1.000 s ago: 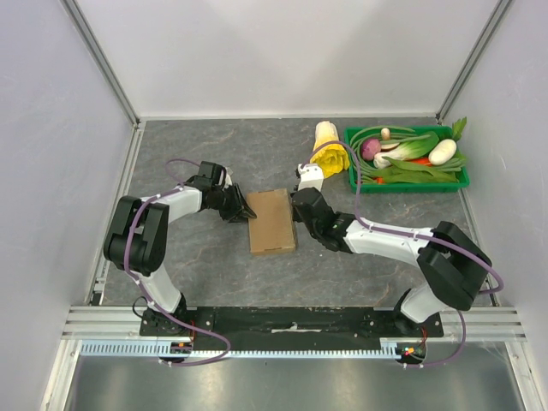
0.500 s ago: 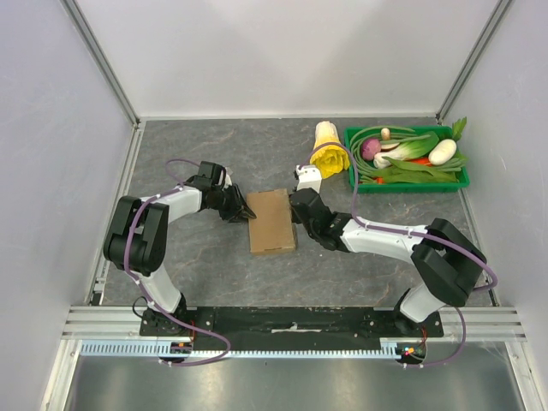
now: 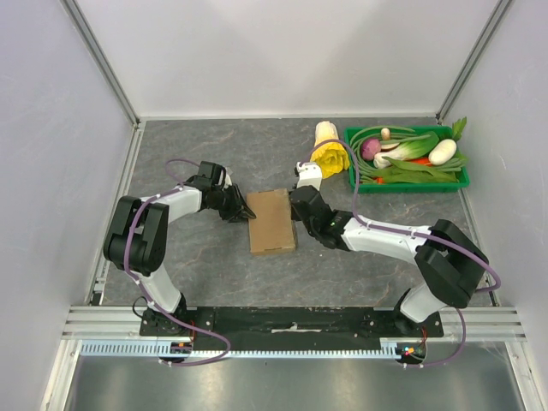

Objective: Unpack the express box

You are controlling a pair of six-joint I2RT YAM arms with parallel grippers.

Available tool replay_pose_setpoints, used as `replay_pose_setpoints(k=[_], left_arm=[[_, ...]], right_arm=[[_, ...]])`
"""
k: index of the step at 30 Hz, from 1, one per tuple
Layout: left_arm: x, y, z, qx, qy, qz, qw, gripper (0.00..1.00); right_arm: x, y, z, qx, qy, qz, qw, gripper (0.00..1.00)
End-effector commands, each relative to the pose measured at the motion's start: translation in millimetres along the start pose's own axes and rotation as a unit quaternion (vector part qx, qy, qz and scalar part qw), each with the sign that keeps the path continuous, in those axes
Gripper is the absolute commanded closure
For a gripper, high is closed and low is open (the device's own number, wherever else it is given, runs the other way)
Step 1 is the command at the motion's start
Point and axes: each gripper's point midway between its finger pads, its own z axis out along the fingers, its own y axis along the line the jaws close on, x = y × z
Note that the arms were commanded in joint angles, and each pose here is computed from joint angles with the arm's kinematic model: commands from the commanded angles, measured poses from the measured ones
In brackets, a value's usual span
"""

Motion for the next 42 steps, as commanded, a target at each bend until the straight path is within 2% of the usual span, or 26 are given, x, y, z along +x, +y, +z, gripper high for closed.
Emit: replay_pose_setpoints(k=[1,30,42], left_arm=[[8,28,8,-0.060,0.007,-0.020,0.998,0.80],[12,29,10,-0.059,0.013,-0.027,0.998,0.80],[13,23,9,-0.047,0.013,-0.052,0.997,0.75]], right_arm=[[-33,8,-6,-0.002,-0.035,0.026,0.999,1.00],[-11,11,3,-0.004,-0.002,0.023,1.000,1.00],[11,12,1,0.011,0.021,-0.009,1.000,1.00]])
